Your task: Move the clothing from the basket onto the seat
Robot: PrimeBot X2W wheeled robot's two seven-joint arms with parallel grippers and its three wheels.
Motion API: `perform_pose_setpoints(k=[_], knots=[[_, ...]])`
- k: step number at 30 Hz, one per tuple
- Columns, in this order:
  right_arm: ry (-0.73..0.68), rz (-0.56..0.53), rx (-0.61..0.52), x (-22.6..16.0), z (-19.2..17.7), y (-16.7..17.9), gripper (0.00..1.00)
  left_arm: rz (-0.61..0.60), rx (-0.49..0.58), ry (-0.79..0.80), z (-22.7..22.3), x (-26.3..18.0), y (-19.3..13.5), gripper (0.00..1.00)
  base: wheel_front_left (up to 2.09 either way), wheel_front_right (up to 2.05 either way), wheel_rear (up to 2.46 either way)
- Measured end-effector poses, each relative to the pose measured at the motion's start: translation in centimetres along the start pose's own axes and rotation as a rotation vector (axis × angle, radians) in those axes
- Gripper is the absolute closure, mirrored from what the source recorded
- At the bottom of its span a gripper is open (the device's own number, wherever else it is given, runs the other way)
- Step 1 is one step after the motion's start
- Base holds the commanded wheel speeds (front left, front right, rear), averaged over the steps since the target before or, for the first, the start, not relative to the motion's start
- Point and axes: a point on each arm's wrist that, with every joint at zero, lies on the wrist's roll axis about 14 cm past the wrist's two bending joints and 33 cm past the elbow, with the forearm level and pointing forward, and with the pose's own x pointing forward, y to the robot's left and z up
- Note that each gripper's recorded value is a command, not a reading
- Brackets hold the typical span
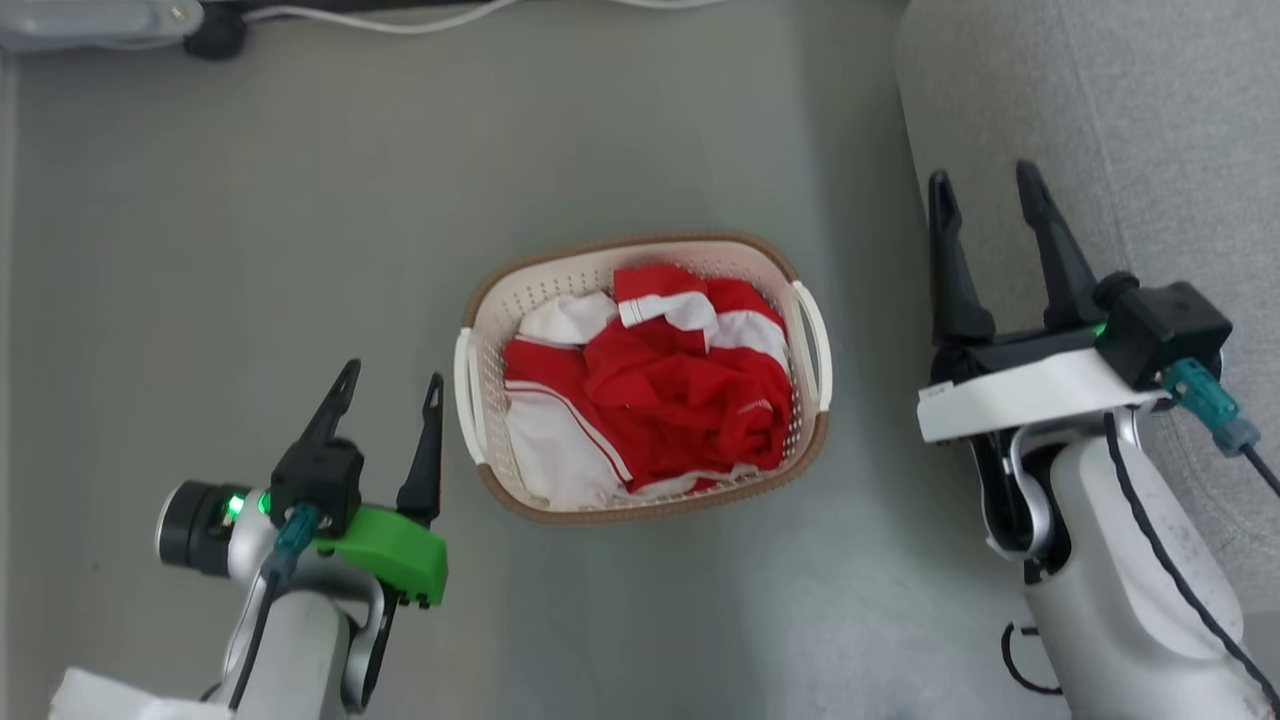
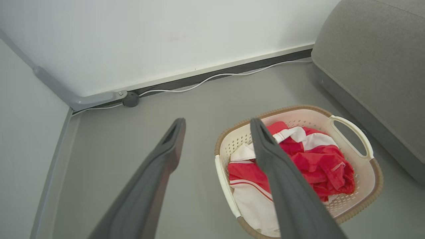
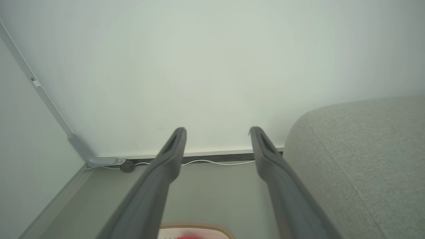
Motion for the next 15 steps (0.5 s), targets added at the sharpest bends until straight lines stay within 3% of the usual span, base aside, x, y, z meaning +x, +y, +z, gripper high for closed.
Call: perform_pose_setpoints(k=[15], knots=[[-0.034, -0.067, -0.03, 4.6, -1.4, -3.2, 0.0, -0.167, 0.005, 0.131, -5.6, 6.2, -3.2, 0.0, 0.0, 0.0, 0.0]])
